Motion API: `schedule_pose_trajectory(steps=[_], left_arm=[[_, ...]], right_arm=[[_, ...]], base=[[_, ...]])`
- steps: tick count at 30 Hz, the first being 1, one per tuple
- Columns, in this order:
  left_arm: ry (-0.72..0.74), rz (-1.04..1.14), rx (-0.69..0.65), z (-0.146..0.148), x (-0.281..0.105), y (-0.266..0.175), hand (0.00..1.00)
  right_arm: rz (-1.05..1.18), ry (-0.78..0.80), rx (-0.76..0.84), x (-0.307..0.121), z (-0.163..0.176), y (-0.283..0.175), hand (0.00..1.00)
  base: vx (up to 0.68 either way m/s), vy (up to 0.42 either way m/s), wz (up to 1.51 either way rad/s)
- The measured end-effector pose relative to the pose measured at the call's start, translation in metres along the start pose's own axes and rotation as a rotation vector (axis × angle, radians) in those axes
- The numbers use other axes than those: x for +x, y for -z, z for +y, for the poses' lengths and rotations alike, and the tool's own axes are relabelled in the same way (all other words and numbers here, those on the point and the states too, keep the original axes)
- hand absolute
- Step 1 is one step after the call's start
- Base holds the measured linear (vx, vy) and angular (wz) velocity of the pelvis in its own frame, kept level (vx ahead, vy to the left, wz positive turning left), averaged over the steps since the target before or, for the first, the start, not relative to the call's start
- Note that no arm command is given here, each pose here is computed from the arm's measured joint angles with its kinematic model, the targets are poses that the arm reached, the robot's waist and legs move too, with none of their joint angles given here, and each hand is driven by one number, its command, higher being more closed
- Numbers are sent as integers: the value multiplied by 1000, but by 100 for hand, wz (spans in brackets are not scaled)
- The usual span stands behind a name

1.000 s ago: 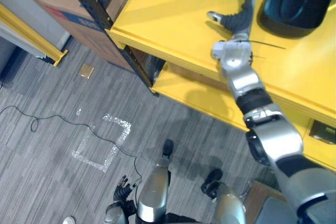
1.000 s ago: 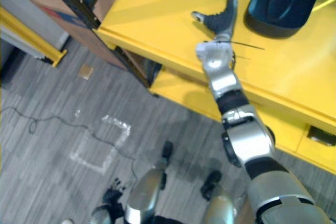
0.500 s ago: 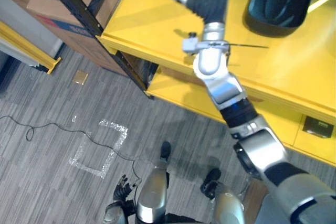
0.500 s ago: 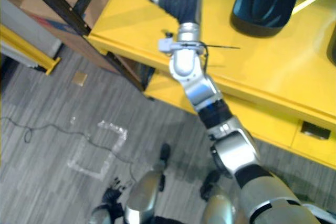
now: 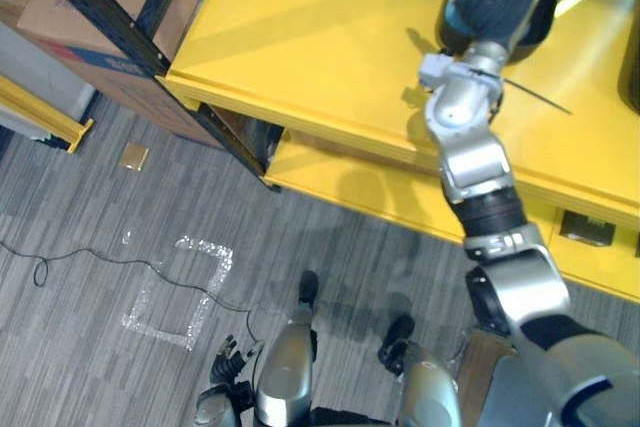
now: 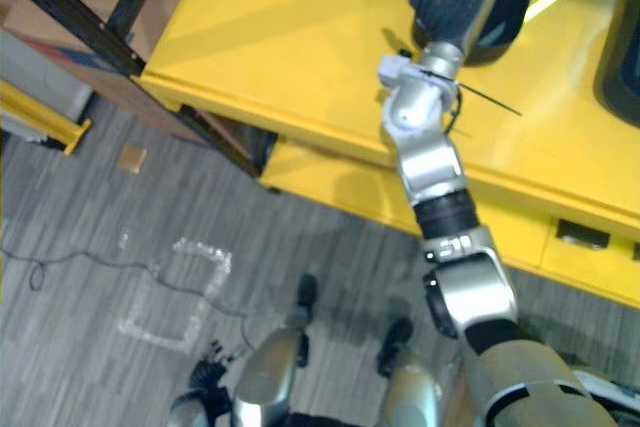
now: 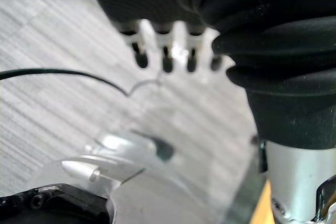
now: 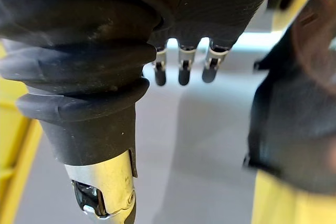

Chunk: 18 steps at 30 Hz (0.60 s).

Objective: Walk over and take plastic housings, then place them on the shelf

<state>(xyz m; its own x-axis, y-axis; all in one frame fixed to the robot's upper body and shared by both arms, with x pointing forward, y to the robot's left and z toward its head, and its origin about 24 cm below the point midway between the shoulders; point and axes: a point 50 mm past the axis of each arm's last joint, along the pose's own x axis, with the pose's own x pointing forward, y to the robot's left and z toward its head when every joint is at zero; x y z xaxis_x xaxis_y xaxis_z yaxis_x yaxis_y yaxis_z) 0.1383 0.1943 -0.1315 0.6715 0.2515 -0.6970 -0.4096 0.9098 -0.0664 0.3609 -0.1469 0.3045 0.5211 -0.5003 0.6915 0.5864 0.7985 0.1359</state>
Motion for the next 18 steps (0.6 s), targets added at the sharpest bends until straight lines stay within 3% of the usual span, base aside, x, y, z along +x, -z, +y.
schedule_pose_trajectory(steps=[18], left_arm=[[-19, -1, 7, 4, 0, -1, 0]], right_arm=[[14, 146, -47, 10, -29, 14, 0]], base=[[17, 0, -5]])
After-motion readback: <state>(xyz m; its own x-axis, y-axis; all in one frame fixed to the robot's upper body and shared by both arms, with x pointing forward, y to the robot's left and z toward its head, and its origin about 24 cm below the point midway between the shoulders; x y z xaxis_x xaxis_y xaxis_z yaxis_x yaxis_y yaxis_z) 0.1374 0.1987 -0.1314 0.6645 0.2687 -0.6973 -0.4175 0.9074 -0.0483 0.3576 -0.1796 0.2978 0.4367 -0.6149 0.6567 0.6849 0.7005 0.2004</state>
